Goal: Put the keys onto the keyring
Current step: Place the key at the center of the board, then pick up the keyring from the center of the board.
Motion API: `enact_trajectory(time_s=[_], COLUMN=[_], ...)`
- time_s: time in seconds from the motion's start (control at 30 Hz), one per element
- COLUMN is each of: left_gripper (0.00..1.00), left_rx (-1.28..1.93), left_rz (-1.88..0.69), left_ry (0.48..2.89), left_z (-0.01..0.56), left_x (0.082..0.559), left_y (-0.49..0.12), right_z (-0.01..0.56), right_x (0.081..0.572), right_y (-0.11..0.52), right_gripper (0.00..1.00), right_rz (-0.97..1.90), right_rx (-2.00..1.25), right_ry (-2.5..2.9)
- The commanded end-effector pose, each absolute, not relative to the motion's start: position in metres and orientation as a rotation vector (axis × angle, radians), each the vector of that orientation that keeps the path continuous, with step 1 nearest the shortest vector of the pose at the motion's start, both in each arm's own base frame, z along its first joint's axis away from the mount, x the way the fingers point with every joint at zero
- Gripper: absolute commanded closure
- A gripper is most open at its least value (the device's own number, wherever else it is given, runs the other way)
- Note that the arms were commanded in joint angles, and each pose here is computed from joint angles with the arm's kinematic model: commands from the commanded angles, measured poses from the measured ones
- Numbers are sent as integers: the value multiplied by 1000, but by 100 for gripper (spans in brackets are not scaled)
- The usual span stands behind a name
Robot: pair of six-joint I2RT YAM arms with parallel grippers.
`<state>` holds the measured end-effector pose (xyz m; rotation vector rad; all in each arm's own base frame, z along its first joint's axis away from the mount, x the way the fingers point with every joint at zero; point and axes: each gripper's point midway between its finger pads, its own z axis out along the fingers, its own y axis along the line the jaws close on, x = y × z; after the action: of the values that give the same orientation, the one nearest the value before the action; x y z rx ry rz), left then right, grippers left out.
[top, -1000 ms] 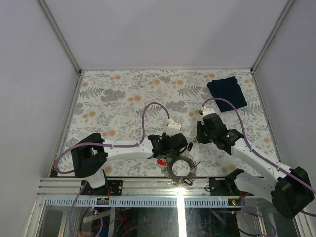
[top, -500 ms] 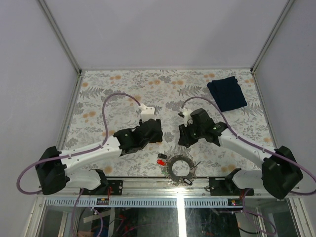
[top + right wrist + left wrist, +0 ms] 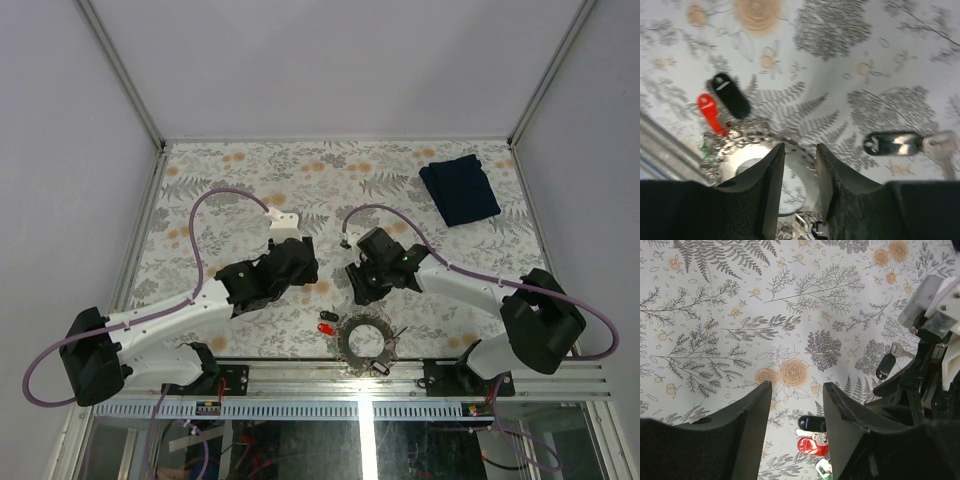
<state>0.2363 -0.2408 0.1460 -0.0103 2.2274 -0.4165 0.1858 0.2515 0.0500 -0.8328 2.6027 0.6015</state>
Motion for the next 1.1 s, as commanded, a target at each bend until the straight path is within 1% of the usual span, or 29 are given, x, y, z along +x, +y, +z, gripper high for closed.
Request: enact_trajectory(time_s=[0.0, 0.1, 0.17, 0.43, 0.73, 1.07], left_gripper=[53, 53, 53, 53, 53, 52], left_rx=[-16, 4, 14, 55, 66, 90], left_rz=[-415, -412, -415, -431, -425, -430], left_ry=[2181, 2188, 2191, 2202, 2201, 2206], left_z=[151, 149, 148, 147, 147, 148], left_x=[245, 245, 246, 246, 246, 247], left_y=[-241, -244, -246, -254, -253, -259], right_z=[55, 50, 48, 52, 32, 18], right_x=[202, 200, 199, 193, 195, 182], right_y=[218, 201, 197, 234, 227, 230], right_gripper=[60, 60, 59, 59, 61, 60], right_rz=[340, 261, 257, 530, 494, 591], right_rx=[-676, -603, -572, -526, -517, -543], right_ry=[2601, 2612, 2619, 2637, 2698, 2782])
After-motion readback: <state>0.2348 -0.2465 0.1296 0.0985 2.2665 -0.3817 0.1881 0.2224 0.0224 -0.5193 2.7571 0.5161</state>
